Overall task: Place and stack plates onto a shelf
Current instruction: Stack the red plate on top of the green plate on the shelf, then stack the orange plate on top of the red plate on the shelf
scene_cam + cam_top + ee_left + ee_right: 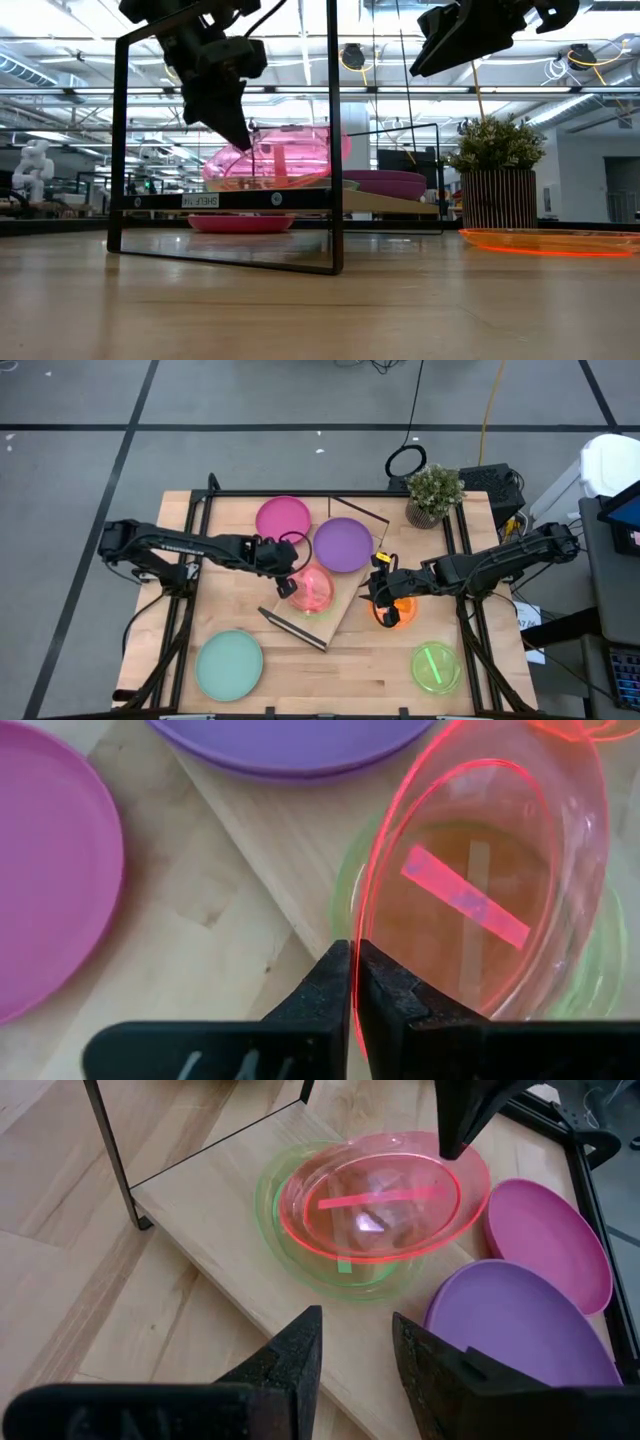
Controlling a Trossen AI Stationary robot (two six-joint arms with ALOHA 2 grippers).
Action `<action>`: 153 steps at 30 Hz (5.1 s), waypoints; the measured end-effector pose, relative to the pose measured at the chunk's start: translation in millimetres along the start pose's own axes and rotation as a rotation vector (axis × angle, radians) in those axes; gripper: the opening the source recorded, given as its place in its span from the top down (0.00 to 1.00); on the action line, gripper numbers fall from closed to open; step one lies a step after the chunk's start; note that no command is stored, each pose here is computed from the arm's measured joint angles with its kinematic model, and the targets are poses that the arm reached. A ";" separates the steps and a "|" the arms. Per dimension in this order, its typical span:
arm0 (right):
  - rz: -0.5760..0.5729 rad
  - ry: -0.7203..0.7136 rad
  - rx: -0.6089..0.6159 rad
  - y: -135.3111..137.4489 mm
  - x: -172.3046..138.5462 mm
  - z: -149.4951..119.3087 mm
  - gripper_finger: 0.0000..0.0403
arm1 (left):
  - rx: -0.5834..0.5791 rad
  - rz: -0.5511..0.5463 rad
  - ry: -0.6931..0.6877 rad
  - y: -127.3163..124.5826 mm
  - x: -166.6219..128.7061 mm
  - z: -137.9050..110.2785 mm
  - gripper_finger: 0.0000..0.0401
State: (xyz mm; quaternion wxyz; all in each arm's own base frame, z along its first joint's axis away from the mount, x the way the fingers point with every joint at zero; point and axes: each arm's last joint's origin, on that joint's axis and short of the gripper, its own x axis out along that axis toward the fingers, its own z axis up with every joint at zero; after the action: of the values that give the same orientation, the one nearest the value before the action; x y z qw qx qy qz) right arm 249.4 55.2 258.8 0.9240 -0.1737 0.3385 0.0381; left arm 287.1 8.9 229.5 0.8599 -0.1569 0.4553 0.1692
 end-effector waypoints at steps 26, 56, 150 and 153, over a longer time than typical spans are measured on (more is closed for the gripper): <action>-0.005 0.001 0.000 -0.1 0.0 0.0 0.73 | 0.041 -0.030 0.011 -11.8 -1.7 -5.8 0.93; -0.007 0.190 0.295 62.9 -5.9 -15.4 0.73 | 0.171 0.011 0.000 -23.3 -4.6 -13.4 0.72; 0.024 0.338 0.296 121.3 28.1 -76.6 1.00 | 0.113 0.044 -0.029 -58.1 -111.4 -177.3 0.72; 0.019 0.299 0.259 120.0 24.4 -56.9 1.00 | 0.112 0.043 -0.029 -58.2 -111.5 -177.3 0.72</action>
State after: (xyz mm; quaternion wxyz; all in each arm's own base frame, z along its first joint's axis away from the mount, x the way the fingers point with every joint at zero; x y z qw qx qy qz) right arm 210.7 146.7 167.3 0.8777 -0.0541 0.4756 -0.0233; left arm 124.1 -134.8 234.4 0.8700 -0.0961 0.4547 0.1644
